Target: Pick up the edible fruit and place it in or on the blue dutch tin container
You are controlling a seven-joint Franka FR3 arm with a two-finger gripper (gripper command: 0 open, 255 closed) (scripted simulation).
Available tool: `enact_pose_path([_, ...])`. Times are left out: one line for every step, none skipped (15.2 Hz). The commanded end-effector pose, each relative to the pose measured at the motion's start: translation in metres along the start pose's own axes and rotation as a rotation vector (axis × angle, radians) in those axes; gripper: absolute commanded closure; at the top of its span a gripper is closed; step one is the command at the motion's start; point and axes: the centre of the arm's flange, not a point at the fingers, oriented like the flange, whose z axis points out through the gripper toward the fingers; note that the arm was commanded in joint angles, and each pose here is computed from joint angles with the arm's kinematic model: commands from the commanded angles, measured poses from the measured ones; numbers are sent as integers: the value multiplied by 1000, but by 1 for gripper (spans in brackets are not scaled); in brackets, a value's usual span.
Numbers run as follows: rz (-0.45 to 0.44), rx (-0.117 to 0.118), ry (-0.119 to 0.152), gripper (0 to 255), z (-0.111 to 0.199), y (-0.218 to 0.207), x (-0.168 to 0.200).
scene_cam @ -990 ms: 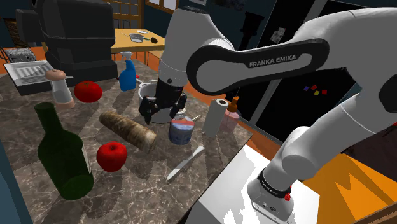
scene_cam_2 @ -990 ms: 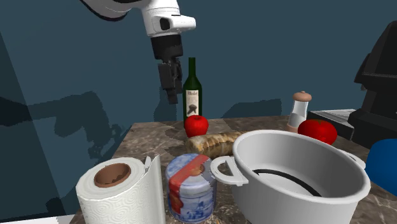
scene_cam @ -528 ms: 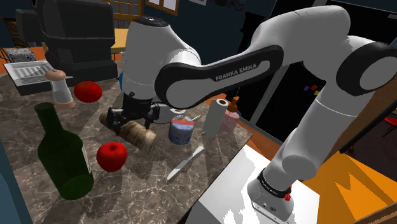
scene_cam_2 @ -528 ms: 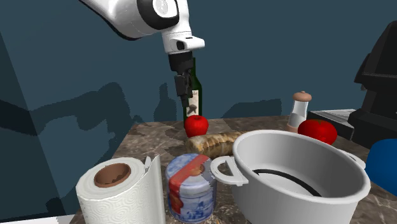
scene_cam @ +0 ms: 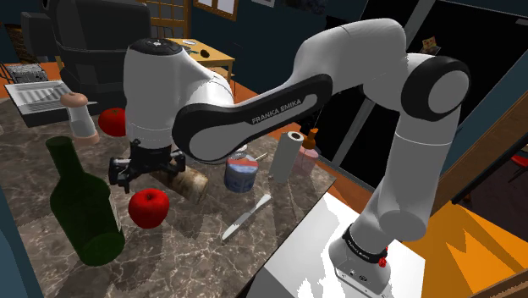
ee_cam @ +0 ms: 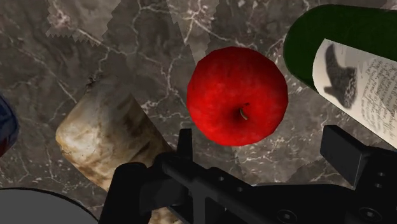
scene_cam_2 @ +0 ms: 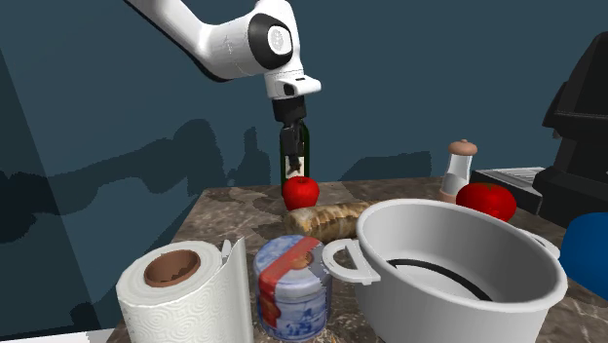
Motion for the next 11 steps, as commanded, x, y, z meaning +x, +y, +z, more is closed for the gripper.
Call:
enact_pose_path([1,0,1,0,10,-1,0])
enact_pose_path([1,0,1,0,15,-1,0])
enact_pose_path([1,0,1,0,21,-1,0])
enact_pose_path([1,0,1,0,29,-1,0])
enact_pose_path([1,0,1,0,29,-1,0])
enact_pose_path([1,0,1,0,29,-1,0])
enact_pose_path([1,0,1,0,29,-1,0])
enact_pose_path([1,0,1,0,29,-1,0])
enact_pose_path([1,0,1,0,29,-1,0])
enact_pose_path([1,0,1,0,29,-1,0])
enact_pose_path([1,0,1,0,29,-1,0])
